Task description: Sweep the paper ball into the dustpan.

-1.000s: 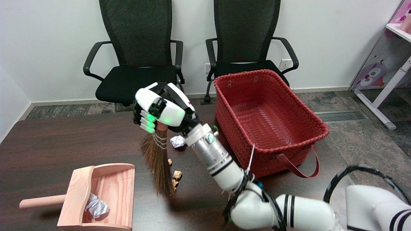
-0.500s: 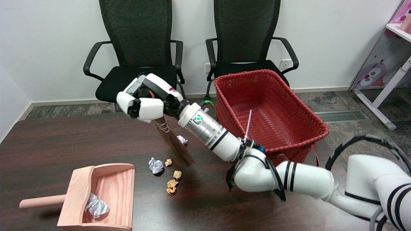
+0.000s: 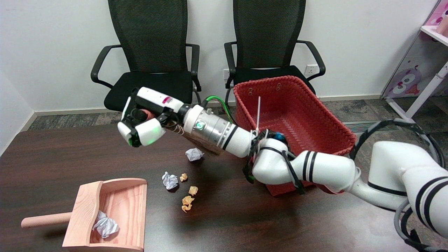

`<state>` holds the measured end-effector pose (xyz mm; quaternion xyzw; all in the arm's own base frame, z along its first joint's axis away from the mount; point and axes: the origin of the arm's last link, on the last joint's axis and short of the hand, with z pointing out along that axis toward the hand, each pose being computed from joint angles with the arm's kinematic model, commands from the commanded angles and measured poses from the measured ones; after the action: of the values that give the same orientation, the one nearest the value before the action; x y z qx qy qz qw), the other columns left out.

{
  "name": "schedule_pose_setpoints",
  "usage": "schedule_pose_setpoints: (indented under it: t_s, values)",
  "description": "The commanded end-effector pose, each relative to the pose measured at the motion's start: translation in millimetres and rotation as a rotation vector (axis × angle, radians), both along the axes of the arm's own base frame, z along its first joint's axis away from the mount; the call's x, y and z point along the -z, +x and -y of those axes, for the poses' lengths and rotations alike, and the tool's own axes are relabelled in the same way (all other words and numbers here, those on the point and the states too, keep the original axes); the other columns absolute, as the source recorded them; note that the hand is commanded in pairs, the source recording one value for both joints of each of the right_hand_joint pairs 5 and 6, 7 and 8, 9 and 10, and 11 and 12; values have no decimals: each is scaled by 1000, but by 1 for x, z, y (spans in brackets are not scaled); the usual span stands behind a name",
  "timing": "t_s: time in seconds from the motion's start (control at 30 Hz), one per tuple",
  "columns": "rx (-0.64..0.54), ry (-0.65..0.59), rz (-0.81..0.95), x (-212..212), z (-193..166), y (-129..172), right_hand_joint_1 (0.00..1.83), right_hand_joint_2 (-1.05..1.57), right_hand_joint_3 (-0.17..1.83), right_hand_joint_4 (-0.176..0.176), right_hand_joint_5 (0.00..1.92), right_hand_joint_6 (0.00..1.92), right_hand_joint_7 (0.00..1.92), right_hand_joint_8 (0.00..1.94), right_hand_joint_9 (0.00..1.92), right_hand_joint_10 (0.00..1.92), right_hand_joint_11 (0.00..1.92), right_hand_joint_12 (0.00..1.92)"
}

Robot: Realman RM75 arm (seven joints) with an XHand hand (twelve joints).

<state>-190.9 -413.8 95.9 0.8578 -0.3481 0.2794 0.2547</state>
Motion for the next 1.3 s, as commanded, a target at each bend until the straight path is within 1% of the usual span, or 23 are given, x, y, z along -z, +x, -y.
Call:
schedule_pose_setpoints:
  t_s: [0.03, 0.23, 0.4, 0.73, 0.87, 0.93, 1.07, 1.17, 1.3]
  values:
    - [-25, 91, -272, 12, 13, -25, 861, 524, 1601, 3, 1920, 1920, 1920, 1920, 1920, 1920, 1920, 1920]
    - [140, 99, -147, 9, 14, -47, 850, 429, 1643, 3, 1920, 1920, 1920, 1920, 1920, 1920, 1920, 1920]
    - [227, 96, -84, 10, 15, -58, 852, 365, 1652, 2, 1920, 1920, 1920, 1920, 1920, 1920, 1920, 1920]
    - [380, 74, 14, 4, 20, -67, 870, 365, 1522, 0, 1920, 1920, 1920, 1920, 1920, 1920, 1920, 1920]
    - [444, 89, 64, 6, 19, -70, 877, 370, 1480, 0, 1920, 1920, 1920, 1920, 1920, 1920, 1920, 1920]
    - [488, 102, 103, 8, 17, -72, 880, 380, 1454, 0, 1920, 1920, 1920, 1920, 1920, 1920, 1920, 1920]
    - [610, 161, 277, 15, 8, -73, 880, 376, 1445, -2, 1920, 1920, 1920, 1920, 1920, 1920, 1920, 1920]
    - [647, 211, 381, 21, 0, -67, 878, 369, 1448, -2, 1920, 1920, 1920, 1920, 1920, 1920, 1920, 1920]
    - [656, 259, 464, 27, -9, -54, 877, 369, 1447, -2, 1920, 1920, 1920, 1920, 1920, 1920, 1920, 1920]
